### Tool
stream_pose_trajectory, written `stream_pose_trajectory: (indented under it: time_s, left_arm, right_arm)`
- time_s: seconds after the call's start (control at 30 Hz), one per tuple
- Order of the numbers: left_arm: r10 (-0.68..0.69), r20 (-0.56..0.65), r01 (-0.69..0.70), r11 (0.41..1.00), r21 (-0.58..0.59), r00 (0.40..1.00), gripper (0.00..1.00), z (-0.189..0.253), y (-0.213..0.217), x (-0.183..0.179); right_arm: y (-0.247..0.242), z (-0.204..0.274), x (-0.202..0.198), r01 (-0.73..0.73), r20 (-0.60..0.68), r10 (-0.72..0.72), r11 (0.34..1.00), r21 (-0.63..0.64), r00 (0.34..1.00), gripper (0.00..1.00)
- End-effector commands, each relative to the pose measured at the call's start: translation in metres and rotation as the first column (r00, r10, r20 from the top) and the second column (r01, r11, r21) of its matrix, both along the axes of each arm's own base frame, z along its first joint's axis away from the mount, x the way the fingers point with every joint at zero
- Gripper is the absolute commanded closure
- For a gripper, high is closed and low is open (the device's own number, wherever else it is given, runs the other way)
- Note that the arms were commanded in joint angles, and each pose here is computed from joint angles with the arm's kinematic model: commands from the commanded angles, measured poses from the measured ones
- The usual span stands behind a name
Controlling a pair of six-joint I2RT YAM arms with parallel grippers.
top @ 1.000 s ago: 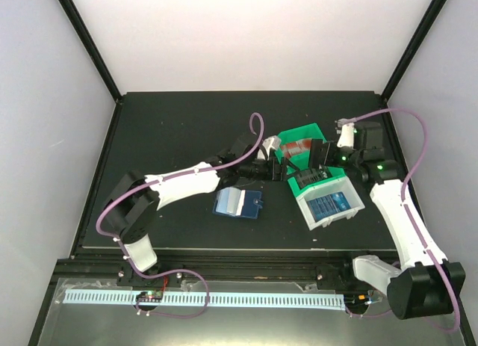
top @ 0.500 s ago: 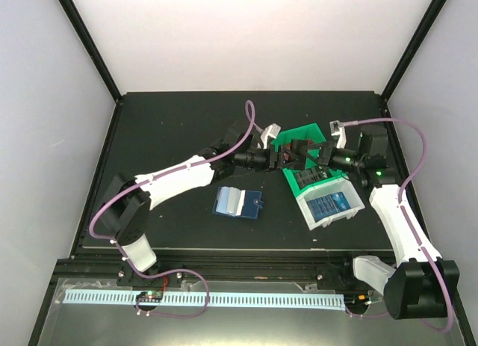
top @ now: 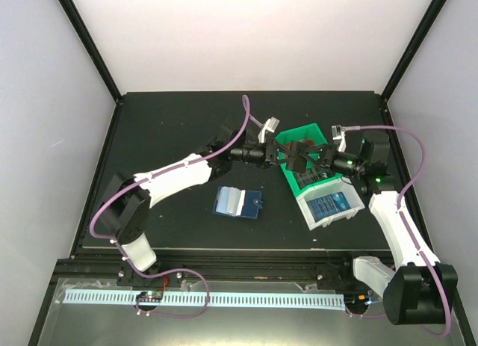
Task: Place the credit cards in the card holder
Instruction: Pick up the credit card from the storage box.
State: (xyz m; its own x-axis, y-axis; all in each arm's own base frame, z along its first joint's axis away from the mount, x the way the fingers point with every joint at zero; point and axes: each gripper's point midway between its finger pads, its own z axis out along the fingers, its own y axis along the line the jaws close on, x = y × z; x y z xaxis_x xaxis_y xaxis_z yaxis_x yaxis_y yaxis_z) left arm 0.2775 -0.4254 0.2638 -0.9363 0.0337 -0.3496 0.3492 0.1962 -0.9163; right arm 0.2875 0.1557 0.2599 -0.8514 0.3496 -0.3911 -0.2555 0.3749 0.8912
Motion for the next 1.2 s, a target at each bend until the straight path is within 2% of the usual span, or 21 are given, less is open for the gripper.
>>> stream_pose_trajectory:
  time_s: [0.0, 0.2, 0.4, 0.57, 0.7, 0.93, 1.17]
  left_arm:
    - [-0.035, 0.000, 0.034, 0.998, -0.059, 0.999, 0.98, 0.024, 0.006, -0.012]
    - [-0.033, -0.014, 0.031, 0.994, -0.104, 0.999, 0.99, 0.045, 0.015, -0.013]
    - [-0.049, -0.138, 0.013, 0.968, -0.252, 0.989, 0.98, 0.077, 0.029, -0.016]
    - [-0.035, -0.148, -0.012, 0.952, -0.306, 0.988, 0.98, 0.103, 0.036, -0.015]
    - [-0.025, -0.143, -0.022, 0.948, -0.317, 0.989, 0.98, 0.113, 0.037, -0.014]
    - [-0.043, -0.125, -0.002, 0.940, -0.342, 0.991, 0.99, 0.120, 0.037, -0.019]
    - [-0.055, -0.081, 0.023, 0.935, -0.354, 0.995, 0.98, 0.129, 0.037, -0.025]
  right_arm:
    - [0.006, 0.036, -0.010, -0.032, 0.089, 0.027, 0.998, 0.055, 0.996, 0.77]
    - [0.005, 0.049, -0.013, -0.020, 0.138, 0.010, 0.997, 0.069, 0.990, 0.75]
    - [0.004, 0.064, -0.023, -0.032, 0.217, 0.016, 0.997, 0.072, 0.976, 0.69]
    - [0.008, 0.069, -0.035, -0.077, 0.244, 0.060, 0.995, 0.062, 0.968, 0.65]
    - [0.010, 0.065, -0.038, -0.103, 0.240, 0.087, 0.993, 0.053, 0.967, 0.65]
    - [0.014, 0.058, -0.039, -0.134, 0.227, 0.123, 0.990, 0.033, 0.966, 0.76]
    - [0.017, 0.049, -0.036, -0.143, 0.185, 0.135, 0.989, 0.034, 0.974, 0.78]
